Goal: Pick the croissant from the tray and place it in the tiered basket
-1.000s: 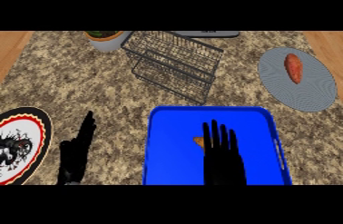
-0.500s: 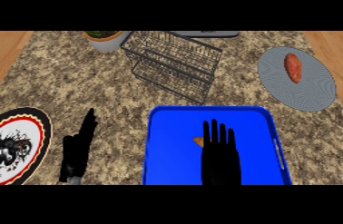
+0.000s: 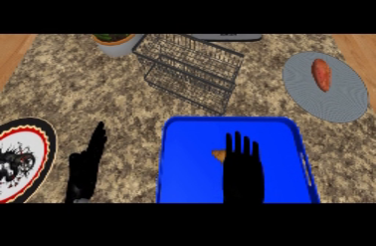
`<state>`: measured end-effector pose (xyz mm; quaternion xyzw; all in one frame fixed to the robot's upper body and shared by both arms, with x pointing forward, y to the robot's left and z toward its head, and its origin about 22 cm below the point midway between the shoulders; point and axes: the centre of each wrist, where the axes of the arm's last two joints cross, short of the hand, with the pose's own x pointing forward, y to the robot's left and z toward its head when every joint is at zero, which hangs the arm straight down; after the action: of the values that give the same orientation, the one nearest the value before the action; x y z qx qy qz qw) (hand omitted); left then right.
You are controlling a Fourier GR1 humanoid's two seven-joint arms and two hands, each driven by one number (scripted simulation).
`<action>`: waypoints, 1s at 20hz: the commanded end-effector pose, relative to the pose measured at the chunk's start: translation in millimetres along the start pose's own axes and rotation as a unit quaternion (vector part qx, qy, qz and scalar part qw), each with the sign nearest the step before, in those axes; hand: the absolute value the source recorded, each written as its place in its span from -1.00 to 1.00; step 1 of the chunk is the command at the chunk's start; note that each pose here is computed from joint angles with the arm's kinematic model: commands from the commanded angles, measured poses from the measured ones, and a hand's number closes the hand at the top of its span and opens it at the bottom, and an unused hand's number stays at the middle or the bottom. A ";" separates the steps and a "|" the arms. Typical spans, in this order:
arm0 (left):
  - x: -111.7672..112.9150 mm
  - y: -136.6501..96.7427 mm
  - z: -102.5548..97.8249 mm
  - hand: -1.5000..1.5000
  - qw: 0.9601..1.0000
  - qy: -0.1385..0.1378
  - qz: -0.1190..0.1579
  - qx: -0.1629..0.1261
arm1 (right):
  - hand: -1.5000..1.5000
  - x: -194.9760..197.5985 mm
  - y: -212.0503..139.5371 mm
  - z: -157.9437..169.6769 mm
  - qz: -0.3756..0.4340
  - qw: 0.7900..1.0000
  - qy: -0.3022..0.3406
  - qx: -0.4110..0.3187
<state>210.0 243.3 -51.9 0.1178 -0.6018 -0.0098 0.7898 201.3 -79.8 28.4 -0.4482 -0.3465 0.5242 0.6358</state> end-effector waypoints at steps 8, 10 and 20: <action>7.5 -11.1 3.6 0.00 1.000 0.000 0.001 0.003 | -1.00 -10.2 34.2 -27.6 -0.002 0.999 0.032 0.036; -4.0 6.0 -2.0 0.00 1.000 -0.006 -0.002 0.003 | -1.00 -21.2 19.8 -21.6 0.003 0.998 0.041 0.038; -2.3 -17.1 -5.4 0.00 1.000 -0.005 0.003 -0.002 | 1.00 -5.6 40.1 -51.3 0.024 0.999 -0.015 0.021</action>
<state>215.1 238.6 -53.2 0.1172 -0.6041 -0.0077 0.7882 226.8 -99.9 -8.2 -0.4327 -0.3331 0.5316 0.6475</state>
